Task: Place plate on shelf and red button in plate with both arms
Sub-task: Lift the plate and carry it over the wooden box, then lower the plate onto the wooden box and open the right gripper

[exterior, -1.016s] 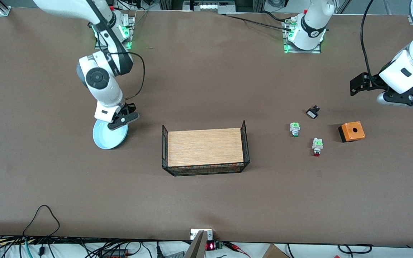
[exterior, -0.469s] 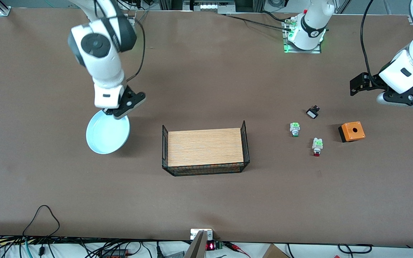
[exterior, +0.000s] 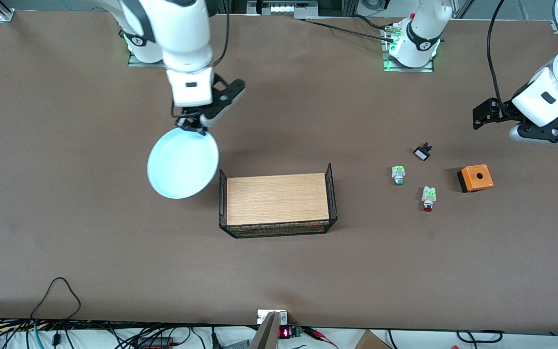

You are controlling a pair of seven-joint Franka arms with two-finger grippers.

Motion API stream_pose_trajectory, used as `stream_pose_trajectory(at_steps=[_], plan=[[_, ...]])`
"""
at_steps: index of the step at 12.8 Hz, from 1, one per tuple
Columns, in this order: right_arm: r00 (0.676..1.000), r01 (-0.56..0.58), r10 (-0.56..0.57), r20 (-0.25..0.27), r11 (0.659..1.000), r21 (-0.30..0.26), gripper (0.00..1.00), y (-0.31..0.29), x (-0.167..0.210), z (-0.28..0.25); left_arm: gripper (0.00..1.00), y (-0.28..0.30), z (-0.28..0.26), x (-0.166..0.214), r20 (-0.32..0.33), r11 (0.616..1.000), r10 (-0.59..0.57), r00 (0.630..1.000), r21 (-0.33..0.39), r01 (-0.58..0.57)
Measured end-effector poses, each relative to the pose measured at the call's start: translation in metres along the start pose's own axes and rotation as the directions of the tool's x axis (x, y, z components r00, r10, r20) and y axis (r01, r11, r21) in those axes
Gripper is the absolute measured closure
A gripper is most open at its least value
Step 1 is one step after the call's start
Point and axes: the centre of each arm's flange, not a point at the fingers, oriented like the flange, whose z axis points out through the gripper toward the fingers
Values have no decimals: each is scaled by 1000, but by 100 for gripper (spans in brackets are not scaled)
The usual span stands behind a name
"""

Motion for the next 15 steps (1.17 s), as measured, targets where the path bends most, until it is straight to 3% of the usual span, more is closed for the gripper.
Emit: stream_pose_trajectory(at_steps=[6, 15], plan=[[986, 168, -168, 8, 985, 40, 97, -62, 77, 25, 0, -7, 3, 0, 8, 1000, -12, 1000, -1, 12], [928, 372, -369, 62, 925, -70, 97, -139, 141, 104, 0, -8, 6, 2, 15, 1000, -15, 1000, -2, 15]])
